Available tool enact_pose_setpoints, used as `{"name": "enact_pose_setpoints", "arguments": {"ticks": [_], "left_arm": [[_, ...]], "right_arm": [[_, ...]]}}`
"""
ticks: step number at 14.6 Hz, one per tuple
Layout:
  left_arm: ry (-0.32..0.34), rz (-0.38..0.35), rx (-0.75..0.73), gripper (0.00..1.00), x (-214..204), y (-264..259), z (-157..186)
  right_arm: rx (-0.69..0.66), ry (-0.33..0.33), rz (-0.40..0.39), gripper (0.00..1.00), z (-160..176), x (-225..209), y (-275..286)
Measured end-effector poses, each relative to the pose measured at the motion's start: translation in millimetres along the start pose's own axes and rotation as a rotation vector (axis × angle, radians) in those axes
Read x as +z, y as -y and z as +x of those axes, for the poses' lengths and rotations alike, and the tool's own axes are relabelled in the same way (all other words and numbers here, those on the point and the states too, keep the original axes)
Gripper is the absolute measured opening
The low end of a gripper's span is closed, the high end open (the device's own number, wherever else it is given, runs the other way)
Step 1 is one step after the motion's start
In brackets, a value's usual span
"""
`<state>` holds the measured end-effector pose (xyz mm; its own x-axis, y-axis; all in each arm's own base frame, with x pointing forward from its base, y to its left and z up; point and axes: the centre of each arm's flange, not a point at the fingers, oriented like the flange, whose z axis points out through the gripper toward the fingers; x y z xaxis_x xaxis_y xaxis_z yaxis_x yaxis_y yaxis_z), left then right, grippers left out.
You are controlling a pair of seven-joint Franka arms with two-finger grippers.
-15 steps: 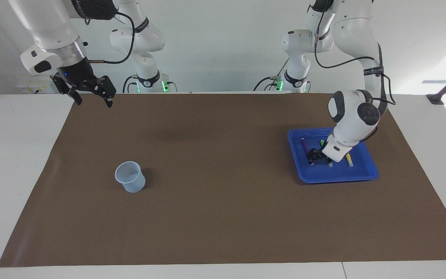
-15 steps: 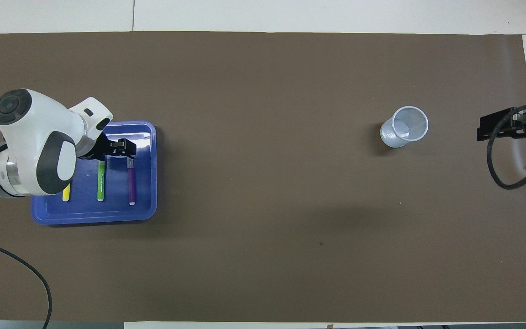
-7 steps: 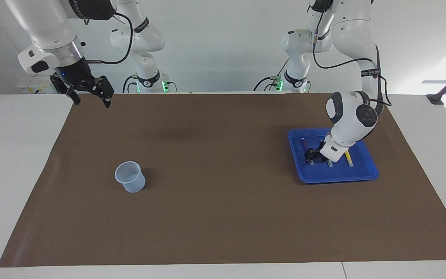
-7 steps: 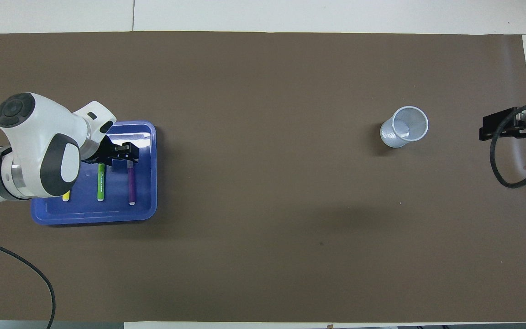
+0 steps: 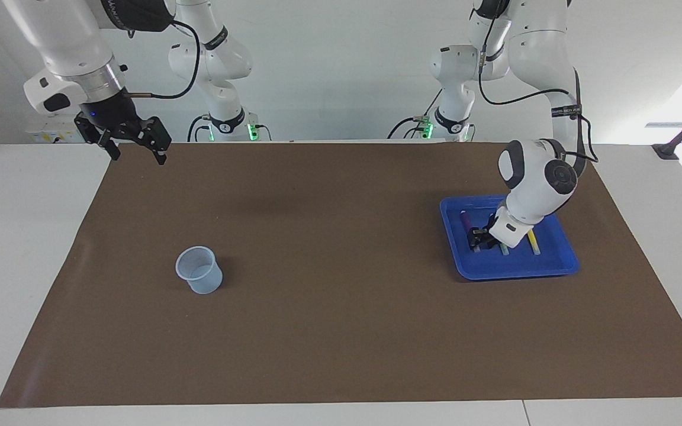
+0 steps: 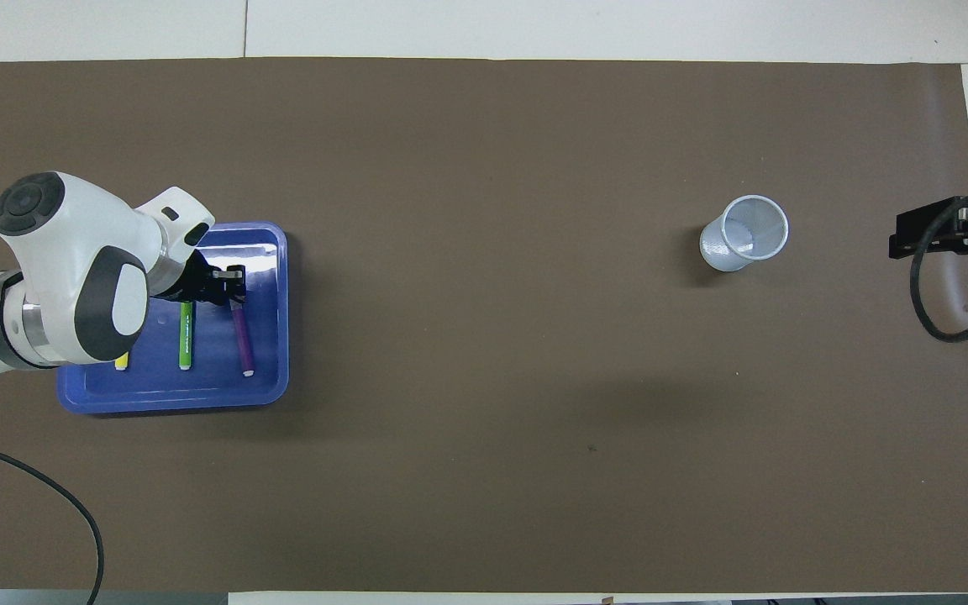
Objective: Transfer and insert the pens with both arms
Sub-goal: 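Lower the left gripper and grasp the purple pen, then lift the purple pen with the left gripper toward the right gripper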
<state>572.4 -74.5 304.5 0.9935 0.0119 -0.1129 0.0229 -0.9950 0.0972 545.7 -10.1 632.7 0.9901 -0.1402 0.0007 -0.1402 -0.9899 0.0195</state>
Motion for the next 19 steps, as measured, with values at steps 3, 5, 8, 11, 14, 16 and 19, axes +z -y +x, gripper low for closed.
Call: {"name": "enact_pose_setpoints", "arguments": {"ticks": [3, 5, 8, 11, 14, 16, 19], "left_arm": [[0.0, 0.0, -0.002, 0.17, 0.0, 0.4, 0.0], [0.0, 0.0, -0.005, 0.17, -0.2, 1.2, 0.3], [-0.001, -0.026, -0.025, 0.17, -8.2, -0.4, 3.6], [0.019, -0.063, -0.067, 0.17, -52.7, -8.9, 16.0], [0.033, -0.13, -0.197, 0.17, -115.0, -24.5, 23.2], [0.047, -0.202, -0.332, 0.17, -150.6, -40.0, 23.0], [0.079, -0.297, -0.57, 0.17, -193.0, -79.2, 16.0]], "right_arm": [[0.0, 0.0, 0.0, 1.0, 0.0, 0.0, 0.0], [0.0, 0.001, 0.0, 1.0, 0.0, 0.2, 0.0], [0.0, 0.001, 0.0, 1.0, 0.0, 0.3, 0.1], [0.0, 0.001, 0.0, 1.0, 0.0, 0.3, 0.1], [0.0, 0.001, 0.0, 1.0, 0.0, 0.3, 0.2], [-0.002, 0.001, 0.001, 1.0, -0.2, 0.2, 1.5], [-0.003, 0.002, 0.044, 1.0, -1.0, -0.8, 9.7]]}}
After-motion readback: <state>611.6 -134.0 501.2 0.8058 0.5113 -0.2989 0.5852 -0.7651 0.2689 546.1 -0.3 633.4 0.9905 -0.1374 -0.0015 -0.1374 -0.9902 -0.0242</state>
